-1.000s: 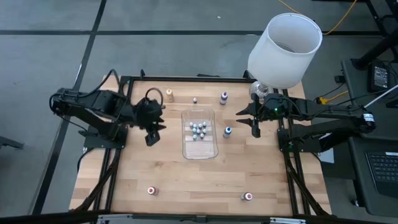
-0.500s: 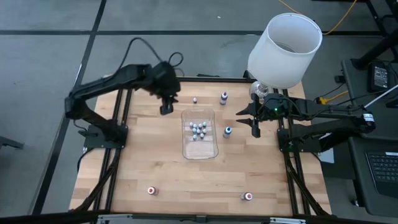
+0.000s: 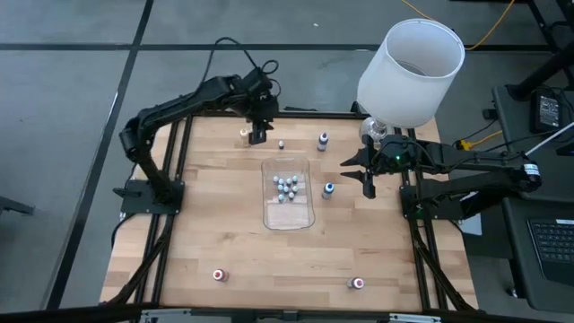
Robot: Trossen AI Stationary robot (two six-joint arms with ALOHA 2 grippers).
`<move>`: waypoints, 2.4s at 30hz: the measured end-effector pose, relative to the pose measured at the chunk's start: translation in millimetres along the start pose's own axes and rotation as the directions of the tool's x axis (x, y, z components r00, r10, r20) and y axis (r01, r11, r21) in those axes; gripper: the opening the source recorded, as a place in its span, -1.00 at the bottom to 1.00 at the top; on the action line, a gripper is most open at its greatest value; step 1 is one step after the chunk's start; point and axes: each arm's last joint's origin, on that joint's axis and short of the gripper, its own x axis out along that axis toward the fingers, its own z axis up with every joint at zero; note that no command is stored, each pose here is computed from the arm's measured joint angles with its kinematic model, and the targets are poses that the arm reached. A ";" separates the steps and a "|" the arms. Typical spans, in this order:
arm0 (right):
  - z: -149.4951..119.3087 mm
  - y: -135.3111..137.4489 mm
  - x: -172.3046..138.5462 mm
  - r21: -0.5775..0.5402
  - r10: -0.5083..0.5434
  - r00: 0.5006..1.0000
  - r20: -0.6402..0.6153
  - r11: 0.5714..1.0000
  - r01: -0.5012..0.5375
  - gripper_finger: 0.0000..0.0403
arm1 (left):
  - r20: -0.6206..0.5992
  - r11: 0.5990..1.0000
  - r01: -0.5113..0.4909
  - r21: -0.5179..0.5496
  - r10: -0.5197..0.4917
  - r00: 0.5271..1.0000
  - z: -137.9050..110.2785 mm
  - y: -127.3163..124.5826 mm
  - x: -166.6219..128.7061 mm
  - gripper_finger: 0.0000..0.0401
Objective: Pick & Place food coloring
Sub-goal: Put the small blue food coloring into the transparent bin
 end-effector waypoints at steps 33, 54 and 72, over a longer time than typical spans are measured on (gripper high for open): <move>0.0 0.0 0.0 -0.001 0.000 1.000 0.000 1.000 0.000 -0.32 | -0.231 0.991 0.052 -0.121 -0.079 0.970 -35.8 32.0 178.7 0.15; 0.0 0.0 0.0 -0.004 0.000 1.000 0.000 1.000 0.000 -0.32 | -0.214 0.983 0.105 -0.152 -0.137 0.967 -37.7 32.3 177.8 -0.43; 0.1 -0.1 0.0 -0.004 0.000 1.000 0.000 1.000 0.000 -0.32 | -0.210 0.978 0.109 -0.179 -0.146 0.967 -36.4 31.8 174.1 -0.77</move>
